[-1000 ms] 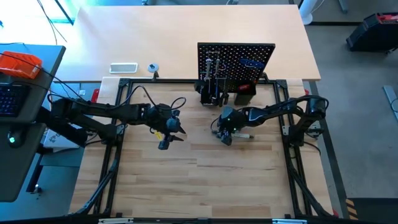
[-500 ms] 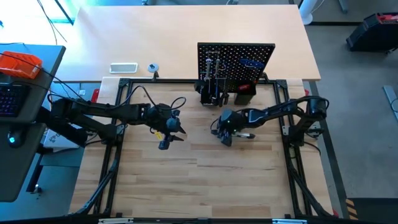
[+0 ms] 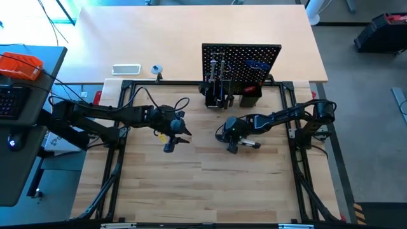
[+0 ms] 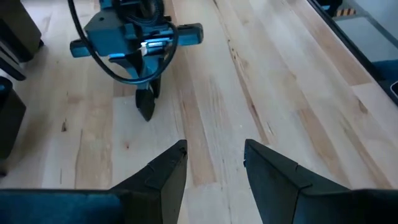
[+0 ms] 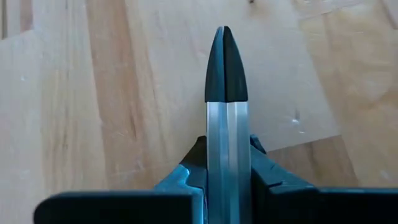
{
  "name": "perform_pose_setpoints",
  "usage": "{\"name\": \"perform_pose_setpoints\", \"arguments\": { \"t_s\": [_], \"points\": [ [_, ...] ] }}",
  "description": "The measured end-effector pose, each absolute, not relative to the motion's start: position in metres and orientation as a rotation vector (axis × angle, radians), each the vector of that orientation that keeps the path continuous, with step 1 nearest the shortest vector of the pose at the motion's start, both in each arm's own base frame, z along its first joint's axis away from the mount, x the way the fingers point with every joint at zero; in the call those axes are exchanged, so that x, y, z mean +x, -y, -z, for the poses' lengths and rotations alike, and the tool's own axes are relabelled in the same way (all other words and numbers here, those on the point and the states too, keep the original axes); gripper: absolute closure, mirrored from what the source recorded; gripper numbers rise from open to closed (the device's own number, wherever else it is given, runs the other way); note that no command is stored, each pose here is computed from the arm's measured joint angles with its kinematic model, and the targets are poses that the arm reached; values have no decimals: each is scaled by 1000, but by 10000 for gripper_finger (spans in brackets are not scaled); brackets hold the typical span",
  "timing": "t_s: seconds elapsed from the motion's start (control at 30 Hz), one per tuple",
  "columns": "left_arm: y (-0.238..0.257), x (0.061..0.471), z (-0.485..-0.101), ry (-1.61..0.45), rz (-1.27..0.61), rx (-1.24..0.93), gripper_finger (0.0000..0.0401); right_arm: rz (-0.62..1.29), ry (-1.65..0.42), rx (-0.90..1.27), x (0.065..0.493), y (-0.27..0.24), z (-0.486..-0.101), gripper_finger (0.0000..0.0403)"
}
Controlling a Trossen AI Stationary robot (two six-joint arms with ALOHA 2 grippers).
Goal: Hang tools onto peg board
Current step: Put the Spirit level into the right bin on the pegboard
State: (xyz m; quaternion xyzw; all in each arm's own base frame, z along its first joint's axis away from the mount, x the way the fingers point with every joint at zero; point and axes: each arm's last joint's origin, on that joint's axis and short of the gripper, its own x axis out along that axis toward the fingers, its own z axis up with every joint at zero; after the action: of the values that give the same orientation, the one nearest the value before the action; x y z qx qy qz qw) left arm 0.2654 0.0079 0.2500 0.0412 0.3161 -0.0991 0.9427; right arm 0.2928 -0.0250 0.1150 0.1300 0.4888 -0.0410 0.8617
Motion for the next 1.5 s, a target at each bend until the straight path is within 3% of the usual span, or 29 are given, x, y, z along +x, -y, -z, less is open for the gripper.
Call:
{"name": "perform_pose_setpoints", "arguments": {
  "t_s": [0.17,0.33,0.57,0.77,1.07,1.3,1.5],
  "points": [
    [-7,265,-250,-647,200,68,247,94,-951,130,304,12,-132,364],
    [-4,265,-250,-648,211,72,247,195,-746,-18,308,9,-189,364],
    [-3,266,-251,-628,223,115,247,447,-384,-195,265,2,-285,364],
    [-6,278,-271,-393,140,185,247,445,-15,-212,225,-2,-343,364],
    [-7,314,-290,84,132,171,247,281,290,-300,229,-19,-367,364],
    [-10,338,-274,260,93,113,247,153,471,-349,248,-30,-366,364],
    [-7,351,-273,270,103,104,236,110,496,-322,264,-31,-355,364]
  ]
}}
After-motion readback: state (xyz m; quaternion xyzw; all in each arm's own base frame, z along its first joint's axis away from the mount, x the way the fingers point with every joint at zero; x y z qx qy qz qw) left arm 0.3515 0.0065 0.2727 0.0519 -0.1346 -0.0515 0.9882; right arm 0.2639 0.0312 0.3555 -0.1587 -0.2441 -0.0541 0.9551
